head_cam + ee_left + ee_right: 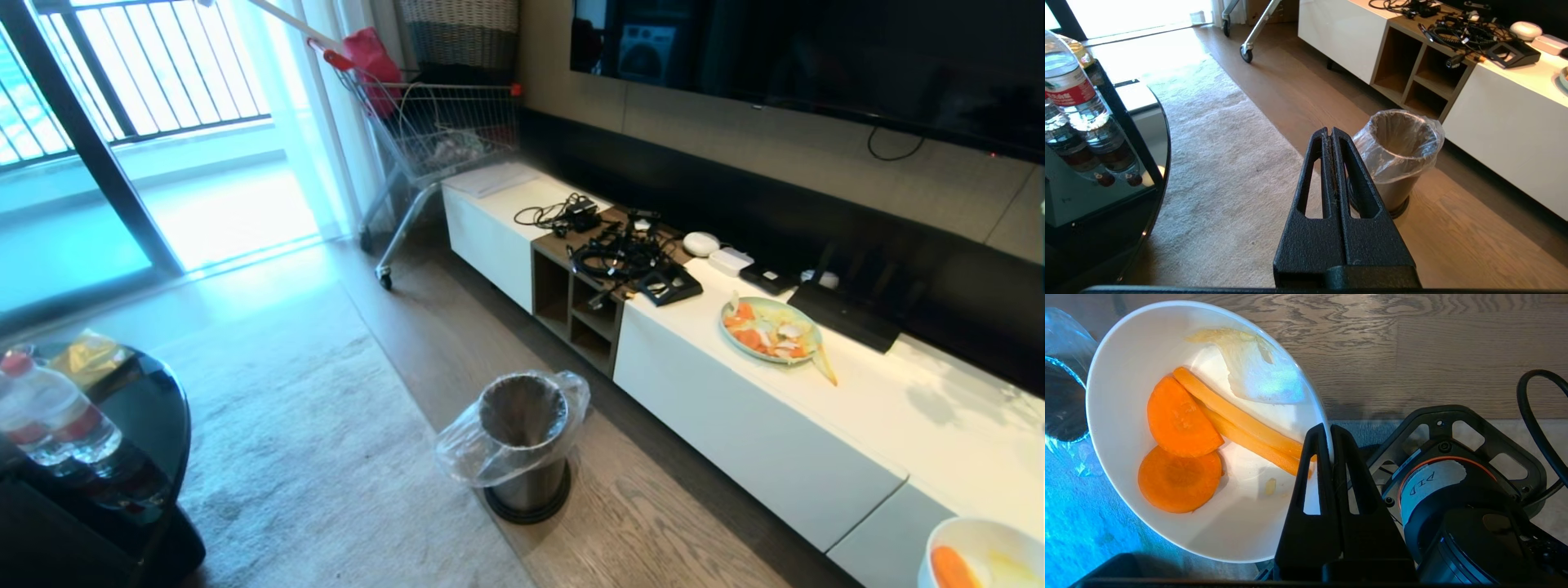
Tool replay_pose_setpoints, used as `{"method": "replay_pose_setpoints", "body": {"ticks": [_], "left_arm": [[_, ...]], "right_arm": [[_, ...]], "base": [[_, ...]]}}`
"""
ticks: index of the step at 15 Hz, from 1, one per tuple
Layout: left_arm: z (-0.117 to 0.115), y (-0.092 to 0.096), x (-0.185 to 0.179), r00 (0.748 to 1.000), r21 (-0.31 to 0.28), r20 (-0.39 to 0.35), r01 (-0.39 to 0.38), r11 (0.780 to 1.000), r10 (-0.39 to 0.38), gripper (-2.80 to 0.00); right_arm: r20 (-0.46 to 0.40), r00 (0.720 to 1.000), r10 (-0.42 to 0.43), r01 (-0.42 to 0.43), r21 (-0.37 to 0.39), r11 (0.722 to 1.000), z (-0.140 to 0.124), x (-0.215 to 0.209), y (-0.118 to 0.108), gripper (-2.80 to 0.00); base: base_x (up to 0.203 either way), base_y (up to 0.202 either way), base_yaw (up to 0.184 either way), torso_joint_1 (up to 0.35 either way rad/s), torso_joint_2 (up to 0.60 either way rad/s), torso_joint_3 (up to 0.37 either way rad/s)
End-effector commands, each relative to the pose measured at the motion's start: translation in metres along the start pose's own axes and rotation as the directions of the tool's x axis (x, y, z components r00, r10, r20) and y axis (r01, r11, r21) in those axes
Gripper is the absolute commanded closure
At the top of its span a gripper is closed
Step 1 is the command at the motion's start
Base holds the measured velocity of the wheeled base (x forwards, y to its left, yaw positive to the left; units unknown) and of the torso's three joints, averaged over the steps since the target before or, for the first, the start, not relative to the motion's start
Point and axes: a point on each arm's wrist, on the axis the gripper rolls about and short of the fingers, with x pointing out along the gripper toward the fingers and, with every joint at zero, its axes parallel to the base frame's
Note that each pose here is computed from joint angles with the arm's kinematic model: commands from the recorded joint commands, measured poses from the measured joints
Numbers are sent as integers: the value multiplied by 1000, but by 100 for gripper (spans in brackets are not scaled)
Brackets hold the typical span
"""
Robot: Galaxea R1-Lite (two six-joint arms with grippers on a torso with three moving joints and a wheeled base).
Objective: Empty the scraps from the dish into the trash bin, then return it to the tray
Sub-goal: Move the bowl over the trash can
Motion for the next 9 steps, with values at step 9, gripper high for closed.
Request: {"method": "replay_pose_setpoints", "body": {"ticks": [9], "left_arm": [[0, 0, 0, 1000, -1, 1, -1, 1000, 1, 0]], "right_arm": [[3, 1000, 1, -1, -3, 1000, 0, -1, 0, 0]], "base": [[15, 0, 1, 0, 1, 0]]}}
